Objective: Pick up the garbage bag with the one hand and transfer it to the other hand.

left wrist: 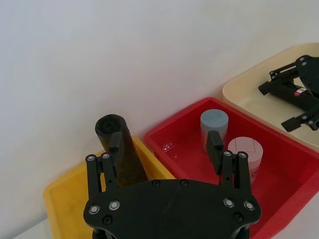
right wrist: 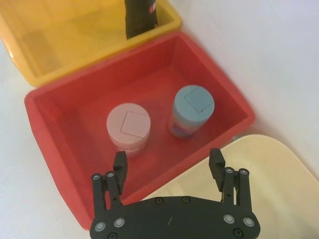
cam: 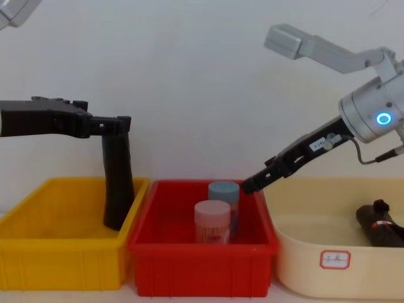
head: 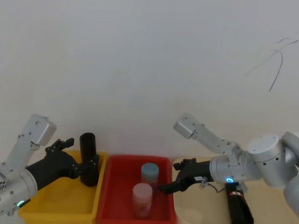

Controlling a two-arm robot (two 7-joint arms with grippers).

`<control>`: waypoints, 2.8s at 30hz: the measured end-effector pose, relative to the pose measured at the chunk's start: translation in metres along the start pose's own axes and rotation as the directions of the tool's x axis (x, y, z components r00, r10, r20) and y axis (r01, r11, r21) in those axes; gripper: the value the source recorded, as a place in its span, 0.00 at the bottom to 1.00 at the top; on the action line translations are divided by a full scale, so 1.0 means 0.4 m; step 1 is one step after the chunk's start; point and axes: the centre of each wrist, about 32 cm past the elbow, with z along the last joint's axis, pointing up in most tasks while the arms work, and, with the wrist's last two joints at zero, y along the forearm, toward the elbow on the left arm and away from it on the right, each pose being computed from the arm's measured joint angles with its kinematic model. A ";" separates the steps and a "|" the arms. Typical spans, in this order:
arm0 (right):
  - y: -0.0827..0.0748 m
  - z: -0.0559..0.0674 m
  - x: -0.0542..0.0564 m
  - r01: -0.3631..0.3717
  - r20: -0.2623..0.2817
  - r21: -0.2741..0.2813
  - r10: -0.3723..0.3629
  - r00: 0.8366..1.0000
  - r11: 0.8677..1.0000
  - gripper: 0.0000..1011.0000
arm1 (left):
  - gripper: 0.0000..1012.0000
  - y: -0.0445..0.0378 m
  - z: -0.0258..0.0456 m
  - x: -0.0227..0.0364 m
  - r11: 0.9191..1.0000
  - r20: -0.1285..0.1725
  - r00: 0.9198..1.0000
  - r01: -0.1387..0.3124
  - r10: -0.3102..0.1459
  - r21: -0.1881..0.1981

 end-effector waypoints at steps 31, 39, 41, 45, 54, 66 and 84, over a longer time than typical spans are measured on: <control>0.069 0.058 -0.032 -0.124 0.037 -0.012 0.125 0.991 0.992 0.99 | 0.99 0.000 0.000 0.000 1.000 0.000 1.000 0.000 0.000 0.000; 0.100 0.071 -0.041 -0.154 0.050 -0.036 0.156 0.987 0.987 0.99 | 0.99 0.000 0.000 0.000 1.000 0.000 1.000 0.000 0.000 0.000; 0.104 0.073 -0.042 -0.155 0.052 -0.040 0.157 0.986 0.987 0.99 | 0.99 0.000 0.000 0.000 1.000 0.000 1.000 0.000 0.000 0.000; 0.113 0.078 -0.042 -0.155 0.057 -0.051 0.157 0.986 0.987 0.99 | 0.99 0.000 0.000 0.000 1.000 0.000 1.000 0.000 0.000 0.000; 0.126 0.083 -0.039 -0.138 0.071 -0.073 0.144 0.987 0.988 0.99 | 0.99 0.000 0.000 0.000 1.000 0.000 1.000 0.000 0.000 0.000; 0.143 0.082 -0.032 -0.109 0.090 -0.105 0.119 0.989 0.988 0.99 | 0.99 0.000 0.000 0.000 1.000 0.000 1.000 0.000 0.000 0.000; 0.171 0.075 -0.026 -0.101 0.104 -0.145 0.116 0.988 0.984 0.99 | 0.99 0.000 0.000 0.000 1.000 0.000 1.000 0.000 0.000 0.000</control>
